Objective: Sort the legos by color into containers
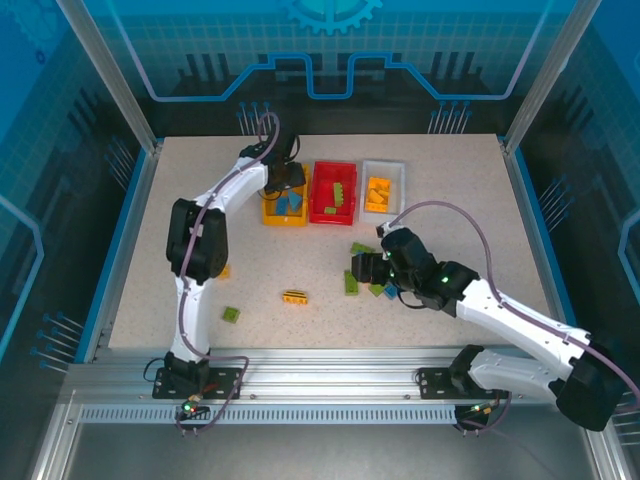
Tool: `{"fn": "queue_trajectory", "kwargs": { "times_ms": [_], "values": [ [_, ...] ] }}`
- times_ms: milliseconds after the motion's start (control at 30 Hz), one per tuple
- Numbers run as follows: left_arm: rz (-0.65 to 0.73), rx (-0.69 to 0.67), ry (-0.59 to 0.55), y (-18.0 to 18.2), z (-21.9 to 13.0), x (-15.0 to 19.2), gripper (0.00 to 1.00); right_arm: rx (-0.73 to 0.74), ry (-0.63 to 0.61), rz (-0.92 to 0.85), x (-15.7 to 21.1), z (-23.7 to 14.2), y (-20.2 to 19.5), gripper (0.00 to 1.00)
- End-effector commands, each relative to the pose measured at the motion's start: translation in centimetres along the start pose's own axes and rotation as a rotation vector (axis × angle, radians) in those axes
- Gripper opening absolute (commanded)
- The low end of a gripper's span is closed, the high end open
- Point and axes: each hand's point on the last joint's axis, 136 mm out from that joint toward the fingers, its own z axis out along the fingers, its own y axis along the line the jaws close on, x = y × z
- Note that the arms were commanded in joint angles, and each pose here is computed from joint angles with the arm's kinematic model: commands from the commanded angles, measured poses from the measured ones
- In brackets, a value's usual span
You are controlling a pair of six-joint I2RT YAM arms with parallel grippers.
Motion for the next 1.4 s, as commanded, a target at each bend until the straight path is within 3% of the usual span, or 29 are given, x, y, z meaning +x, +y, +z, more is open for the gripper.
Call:
{"fn": "queue_trajectory", "kwargs": {
  "times_ms": [0, 200, 400, 567, 733, 933, 1100, 1200, 1367],
  "values": [
    [0.0, 0.107, -0.095, -2.9, -6.3, -2.1, 0.66, 0.126, 0.058, 0.012, 2.0, -0.1, -1.5, 0.68],
    [-0.036, 0.194, -0.158, -2.9, -12.7, -0.6, 0.67, 0.2, 0.132, 0.03, 5.0, 1.4, -1.2, 0.66],
    [0.061, 0.326, -0.152, -3.3, -19.1, 7.0, 0.69, 0.271, 0.224, 0.053, 6.9, 5.5, -0.5, 0.64],
    [0.08, 0.426, -0.092, -2.0, -21.7, 14.0, 0.7, 0.29, 0.268, 0.077, 6.9, 8.4, 0.0, 0.62],
    [0.066, 0.464, -0.066, -0.2, -23.1, 17.3, 0.7, 0.346, 0.302, 0.086, 7.1, 10.2, -1.0, 0.58],
    [0.076, 0.473, -0.065, 0.6, -24.3, 18.4, 0.69, 0.386, 0.331, 0.091, 7.6, 11.4, -1.9, 0.5],
    [0.056, 0.478, -0.105, 1.0, -25.2, 17.9, 0.68, 0.378, 0.318, 0.059, 7.1, 12.0, -1.6, 0.28],
    [0.037, 0.489, -0.152, 1.4, -26.4, 17.1, 0.68, 0.361, 0.276, 0.024, 5.5, 10.8, -0.3, 0.18],
    [0.011, 0.543, -0.25, 1.0, -29.0, 15.1, 0.67, 0.284, 0.16, 0.026, 0.0, 8.0, 2.2, 0.16]
  ]
}}
